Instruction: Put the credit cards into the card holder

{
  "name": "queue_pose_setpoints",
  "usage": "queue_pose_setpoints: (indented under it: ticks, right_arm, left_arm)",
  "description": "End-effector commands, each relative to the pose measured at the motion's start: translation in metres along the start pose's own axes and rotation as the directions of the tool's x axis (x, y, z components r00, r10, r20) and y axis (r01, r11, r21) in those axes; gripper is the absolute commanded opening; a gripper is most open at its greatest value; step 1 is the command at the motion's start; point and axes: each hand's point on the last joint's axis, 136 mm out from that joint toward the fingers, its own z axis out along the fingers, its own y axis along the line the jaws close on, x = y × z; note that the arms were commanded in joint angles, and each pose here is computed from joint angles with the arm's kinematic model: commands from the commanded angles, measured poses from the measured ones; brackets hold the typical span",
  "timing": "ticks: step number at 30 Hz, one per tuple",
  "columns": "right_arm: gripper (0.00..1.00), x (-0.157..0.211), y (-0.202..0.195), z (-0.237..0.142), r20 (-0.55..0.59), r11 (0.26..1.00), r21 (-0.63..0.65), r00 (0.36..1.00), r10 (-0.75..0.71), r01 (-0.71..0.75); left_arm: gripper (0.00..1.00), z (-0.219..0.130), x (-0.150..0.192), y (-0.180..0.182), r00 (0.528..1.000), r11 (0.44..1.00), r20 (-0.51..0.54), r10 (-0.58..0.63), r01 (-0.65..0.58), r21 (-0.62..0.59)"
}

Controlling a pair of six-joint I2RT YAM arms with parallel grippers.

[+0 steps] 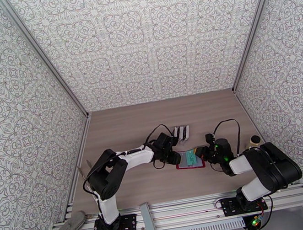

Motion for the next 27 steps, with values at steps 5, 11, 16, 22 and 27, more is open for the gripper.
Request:
queue_pose_setpoints:
  ticks: [5, 11, 16, 22, 27]
  right_arm:
    - [0.0, 0.011, -0.006, -0.002, -0.037, 1.0, 0.001, 0.999, 0.02, -0.02]
    - [0.0, 0.012, -0.003, 0.002, -0.04, 1.0, -0.001, 0.999, 0.014, -0.014]
    - [0.0, 0.013, -0.002, 0.005, -0.039, 1.0, 0.007, 0.999, 0.015, -0.015]
    - [0.0, 0.013, -0.002, 0.009, -0.04, 1.0, 0.01, 0.999, 0.016, -0.015]
    - [0.01, 0.014, -0.003, 0.012, -0.043, 1.0, 0.019, 0.999, 0.019, -0.018]
  left_arm:
    - [0.38, 0.035, 0.064, 0.049, 0.979, 0.987, -0.171, -0.11, 0.087, -0.136]
    - [0.38, 0.036, 0.065, 0.046, 0.979, 0.988, -0.175, -0.107, 0.086, -0.125]
    - [0.38, 0.037, 0.066, 0.042, 0.979, 0.99, -0.176, -0.101, 0.081, -0.12]
    - [0.38, 0.036, 0.068, 0.042, 0.979, 0.99, -0.175, -0.104, 0.084, -0.117]
    - [0.37, 0.035, 0.069, 0.043, 0.979, 0.989, -0.171, -0.107, 0.088, -0.117]
